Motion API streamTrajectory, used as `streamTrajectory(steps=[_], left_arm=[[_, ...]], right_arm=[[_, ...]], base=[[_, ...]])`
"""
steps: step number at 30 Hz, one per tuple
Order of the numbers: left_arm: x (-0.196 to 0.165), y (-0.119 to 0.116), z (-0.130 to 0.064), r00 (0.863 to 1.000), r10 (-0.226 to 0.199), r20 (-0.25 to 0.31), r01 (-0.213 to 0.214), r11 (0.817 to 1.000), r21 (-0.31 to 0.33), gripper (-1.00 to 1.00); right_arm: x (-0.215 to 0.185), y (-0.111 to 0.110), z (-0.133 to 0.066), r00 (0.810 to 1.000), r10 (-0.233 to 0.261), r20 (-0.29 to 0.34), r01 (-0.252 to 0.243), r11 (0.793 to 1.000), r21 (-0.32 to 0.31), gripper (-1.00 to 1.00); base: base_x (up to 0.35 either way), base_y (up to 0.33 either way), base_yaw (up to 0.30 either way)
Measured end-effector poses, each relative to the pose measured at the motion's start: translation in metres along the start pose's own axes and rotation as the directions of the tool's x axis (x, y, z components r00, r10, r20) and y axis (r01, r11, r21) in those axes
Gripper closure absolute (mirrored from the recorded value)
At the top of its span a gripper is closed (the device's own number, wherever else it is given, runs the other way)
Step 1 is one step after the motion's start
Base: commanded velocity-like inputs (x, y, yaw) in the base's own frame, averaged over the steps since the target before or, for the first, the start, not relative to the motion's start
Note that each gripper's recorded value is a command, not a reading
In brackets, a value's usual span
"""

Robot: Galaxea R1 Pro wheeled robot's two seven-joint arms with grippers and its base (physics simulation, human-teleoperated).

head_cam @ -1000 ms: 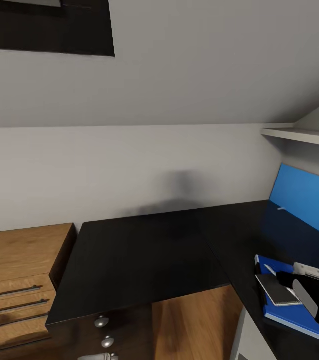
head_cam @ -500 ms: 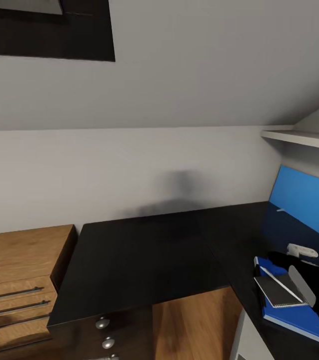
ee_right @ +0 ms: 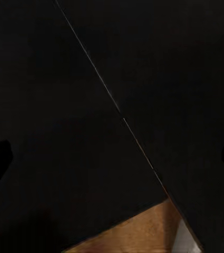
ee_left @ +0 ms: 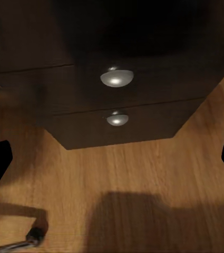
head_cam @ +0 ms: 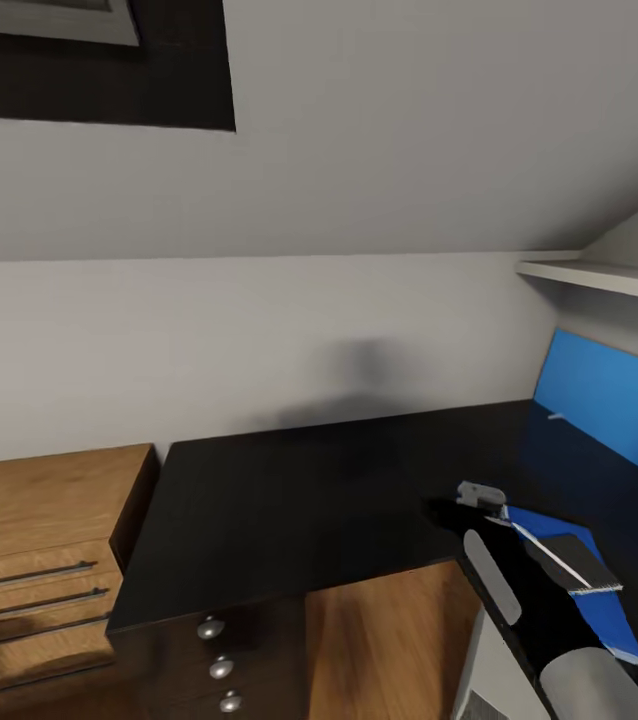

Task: In the bedroom, organize the workspace by keeping the computer under the desk, ensuring the monitor is on the desk, placing the keyboard on the desk next to the monitor, placing the mouse on the desk next to the keyboard, moving the folder from the swivel chair onto the desk next to the mouse, stacking the notebook on top of the folder with the pen on top of the notebook, and positioning the swivel chair next to the desk.

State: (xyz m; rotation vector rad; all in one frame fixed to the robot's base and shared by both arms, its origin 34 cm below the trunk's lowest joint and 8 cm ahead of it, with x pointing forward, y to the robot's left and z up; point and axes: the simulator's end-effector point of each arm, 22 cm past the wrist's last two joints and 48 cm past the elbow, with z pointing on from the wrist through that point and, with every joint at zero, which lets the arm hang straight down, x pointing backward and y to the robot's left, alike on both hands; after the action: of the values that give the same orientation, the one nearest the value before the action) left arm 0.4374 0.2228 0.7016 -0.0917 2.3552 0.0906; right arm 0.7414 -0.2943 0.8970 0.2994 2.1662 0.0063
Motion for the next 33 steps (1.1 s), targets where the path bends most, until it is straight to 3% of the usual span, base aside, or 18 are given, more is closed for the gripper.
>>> streamTrajectory(steps=[1,2,3,4,5,7,12,15,18,22,29,33], left_arm=[[0.004,0.001,0.000,1.000,0.003,-0.008,-0.003,1.000,-0.002,-1.00],[0.029,0.006,0.001,0.998,0.014,-0.062,-0.015,1.000,-0.014,-1.00],[0.061,0.016,0.003,0.991,0.028,-0.133,-0.033,0.999,-0.034,-1.00],[0.065,0.019,0.005,0.989,0.030,-0.143,-0.036,0.999,-0.039,-1.00],[0.066,0.021,0.007,0.988,0.030,-0.149,-0.037,0.998,-0.043,-1.00],[0.072,0.034,0.020,0.983,0.024,-0.180,-0.037,0.997,-0.073,-1.00],[0.074,0.044,0.033,0.979,0.017,-0.204,-0.038,0.995,-0.096,-1.00],[0.071,0.055,0.039,0.978,-0.006,-0.208,-0.020,0.992,-0.122,-1.00],[0.070,0.058,0.041,0.978,-0.018,-0.209,-0.009,0.992,-0.129,-1.00],[0.073,0.056,0.041,0.976,-0.024,-0.216,-0.004,0.992,-0.127,-1.00],[0.095,0.059,0.037,0.966,-0.020,-0.259,-0.015,0.991,-0.130,-1.00],[0.113,0.062,0.033,0.956,-0.016,-0.292,-0.024,0.991,-0.134,-1.00]], right_arm=[[0.004,0.008,-0.001,1.000,-0.001,-0.003,0.002,1.000,0.012,-1.00],[0.018,0.038,-0.008,0.997,-0.081,0.013,0.079,0.993,0.087,-1.00],[0.042,0.121,-0.021,0.991,-0.125,0.041,0.124,0.992,0.005,-1.00],[0.044,0.130,-0.024,0.991,-0.126,0.044,0.126,0.992,-0.003,-1.00],[0.042,0.114,-0.020,0.988,-0.146,0.049,0.145,0.989,0.023,-1.00],[0.055,0.120,-0.026,0.984,-0.154,0.086,0.152,0.988,0.027,-1.00],[0.080,0.112,-0.031,0.983,-0.171,0.075,0.166,0.984,0.067,-1.00],[0.123,0.096,-0.035,0.986,-0.157,0.056,0.151,0.984,0.089,-1.00],[0.170,0.066,-0.033,0.988,-0.154,0.032,0.148,0.979,0.140,-1.00],[0.213,0.026,-0.030,0.982,-0.188,0.009,0.182,0.960,0.210,-1.00],[0.250,-0.011,-0.034,0.974,-0.226,0.024,0.212,0.940,0.265,-1.00],[0.267,-0.016,-0.039,0.970,-0.241,0.041,0.222,0.938,0.266,-1.00]], base=[[-0.335,-0.052,0.084],[-0.336,-0.111,0.263],[-0.336,-0.116,0.269],[-0.336,-0.118,0.273],[-0.336,-0.126,0.280],[-0.336,-0.127,0.280],[-0.336,-0.128,0.281],[-0.336,-0.128,0.281],[-0.336,-0.128,0.281],[-0.336,-0.128,0.281],[-0.335,-0.127,0.281],[-0.335,-0.123,0.281]])
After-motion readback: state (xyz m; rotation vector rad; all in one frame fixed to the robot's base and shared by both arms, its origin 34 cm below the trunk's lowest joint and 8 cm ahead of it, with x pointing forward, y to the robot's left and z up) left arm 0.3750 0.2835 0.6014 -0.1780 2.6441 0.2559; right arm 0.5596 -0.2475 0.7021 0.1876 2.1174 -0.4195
